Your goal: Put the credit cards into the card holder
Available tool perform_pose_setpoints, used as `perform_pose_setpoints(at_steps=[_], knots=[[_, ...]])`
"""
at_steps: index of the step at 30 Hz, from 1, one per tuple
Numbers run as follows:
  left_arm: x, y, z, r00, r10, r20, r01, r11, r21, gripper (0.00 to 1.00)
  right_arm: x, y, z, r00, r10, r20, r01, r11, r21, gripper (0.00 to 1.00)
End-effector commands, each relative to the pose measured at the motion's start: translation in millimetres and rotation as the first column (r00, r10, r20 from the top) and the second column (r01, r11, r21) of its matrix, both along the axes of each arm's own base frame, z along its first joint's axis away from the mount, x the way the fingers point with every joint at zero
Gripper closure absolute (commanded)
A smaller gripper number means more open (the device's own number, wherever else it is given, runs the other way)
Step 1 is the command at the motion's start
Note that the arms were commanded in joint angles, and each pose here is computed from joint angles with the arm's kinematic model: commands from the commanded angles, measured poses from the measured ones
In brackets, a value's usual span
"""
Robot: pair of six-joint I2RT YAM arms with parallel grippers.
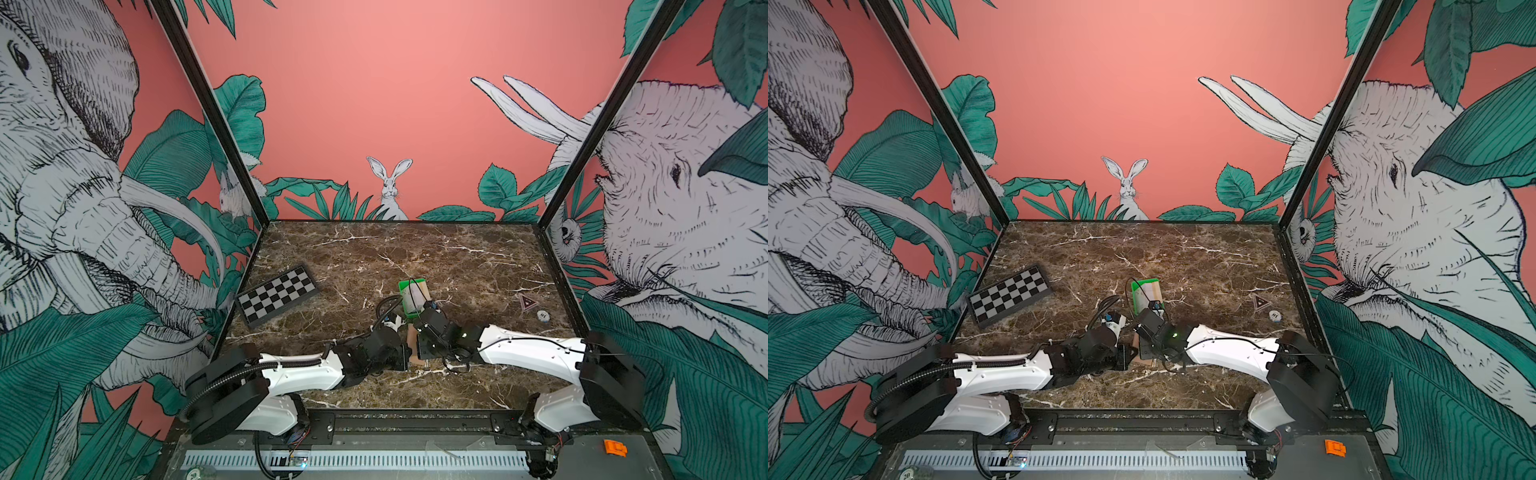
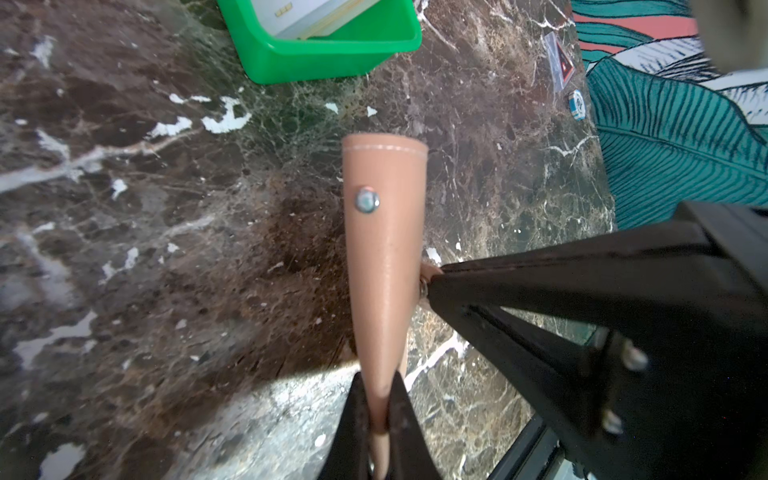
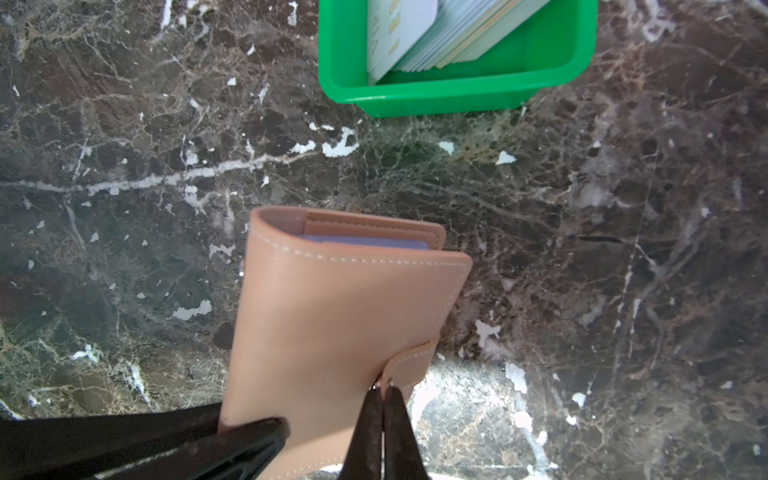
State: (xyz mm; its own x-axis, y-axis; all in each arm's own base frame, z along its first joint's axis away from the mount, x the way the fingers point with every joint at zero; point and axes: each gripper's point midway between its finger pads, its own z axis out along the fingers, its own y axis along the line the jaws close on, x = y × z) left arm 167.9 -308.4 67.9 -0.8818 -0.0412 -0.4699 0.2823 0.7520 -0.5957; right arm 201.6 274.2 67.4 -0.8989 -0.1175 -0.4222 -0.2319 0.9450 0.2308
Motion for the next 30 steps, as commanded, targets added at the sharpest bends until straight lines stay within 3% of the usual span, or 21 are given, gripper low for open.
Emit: perform_pose_setpoints(at_steps=[1, 30], knots=[[3.1, 17.9, -10.6, 0.998, 0.060, -0.006, -0.059, 0.996, 0.063, 1.00, 3.0, -20.9, 2.0, 0.999, -0.041, 0.024, 0.043, 0.995, -0.084, 1.00], [3.0, 20.1, -13.7, 0.997, 0.074, -0.017, -0.072, 0.995, 0.073, 1.00, 3.2, -23.3, 5.2, 0.998, -0.046, 0.037, 0.049, 0.995, -0.089, 1.00]])
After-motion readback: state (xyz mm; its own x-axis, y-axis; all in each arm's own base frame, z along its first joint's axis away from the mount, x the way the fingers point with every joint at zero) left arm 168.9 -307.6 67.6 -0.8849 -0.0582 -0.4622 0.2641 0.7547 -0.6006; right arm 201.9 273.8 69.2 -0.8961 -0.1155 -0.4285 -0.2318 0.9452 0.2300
